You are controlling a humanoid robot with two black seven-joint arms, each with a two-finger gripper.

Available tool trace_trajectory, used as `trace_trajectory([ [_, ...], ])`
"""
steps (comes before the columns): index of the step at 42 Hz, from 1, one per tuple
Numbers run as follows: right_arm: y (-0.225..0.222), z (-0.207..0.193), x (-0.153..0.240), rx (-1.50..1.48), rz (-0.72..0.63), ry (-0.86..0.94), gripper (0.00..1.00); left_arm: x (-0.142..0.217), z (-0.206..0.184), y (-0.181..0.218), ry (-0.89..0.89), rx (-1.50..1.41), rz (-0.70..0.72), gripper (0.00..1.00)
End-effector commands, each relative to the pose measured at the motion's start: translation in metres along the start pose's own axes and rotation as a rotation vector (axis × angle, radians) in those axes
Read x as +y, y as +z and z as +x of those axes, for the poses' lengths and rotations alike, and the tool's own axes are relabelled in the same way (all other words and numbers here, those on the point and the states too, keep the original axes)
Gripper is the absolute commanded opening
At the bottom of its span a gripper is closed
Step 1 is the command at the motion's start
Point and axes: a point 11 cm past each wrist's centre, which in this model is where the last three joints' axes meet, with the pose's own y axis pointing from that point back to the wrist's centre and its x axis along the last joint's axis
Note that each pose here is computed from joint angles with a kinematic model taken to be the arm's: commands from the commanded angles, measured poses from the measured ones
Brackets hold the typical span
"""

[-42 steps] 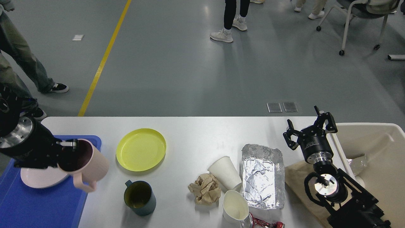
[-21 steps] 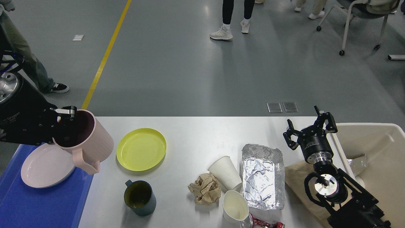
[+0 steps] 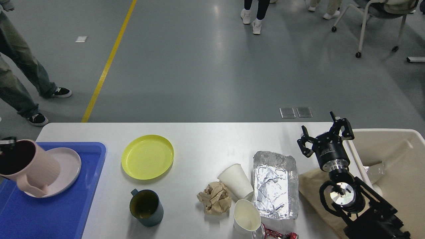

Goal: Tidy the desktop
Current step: 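Lift the pink mug and carry it onto the blue tray, then release the pink mug and raise the left gripper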

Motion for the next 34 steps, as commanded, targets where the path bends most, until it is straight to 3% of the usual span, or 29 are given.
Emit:
trace_trajectory([
  [1, 0.0, 0.0, 0.0, 0.0, 0.0, 0.0, 1.0, -0.027, 0.018, -0.067, 0.023, 0.074, 0.041, 0.0],
  [6, 0.0, 0.0, 0.0, -0.001, 0.0, -0.001, 1.0, -0.059, 0.025, -0.116, 0.03, 0.141, 0.088, 0.0],
  [17, 0.0, 0.0, 0.0, 0.001, 0.0, 0.0, 1.0, -0.117, 0.028, -0.167, 0.049, 0.226, 0.135, 0.0],
  [26, 0.0, 0.0, 0.0, 0.001, 0.0, 0.0, 1.0, -0.127, 0.031, -0.197, 0.105, 0.267, 0.165, 0.0],
  [34, 0.0, 0.0, 0.0, 0.001, 0.0, 0.0, 1.0, -0.137, 0.026, -0.196, 0.087, 0.27, 0.153, 0.0],
])
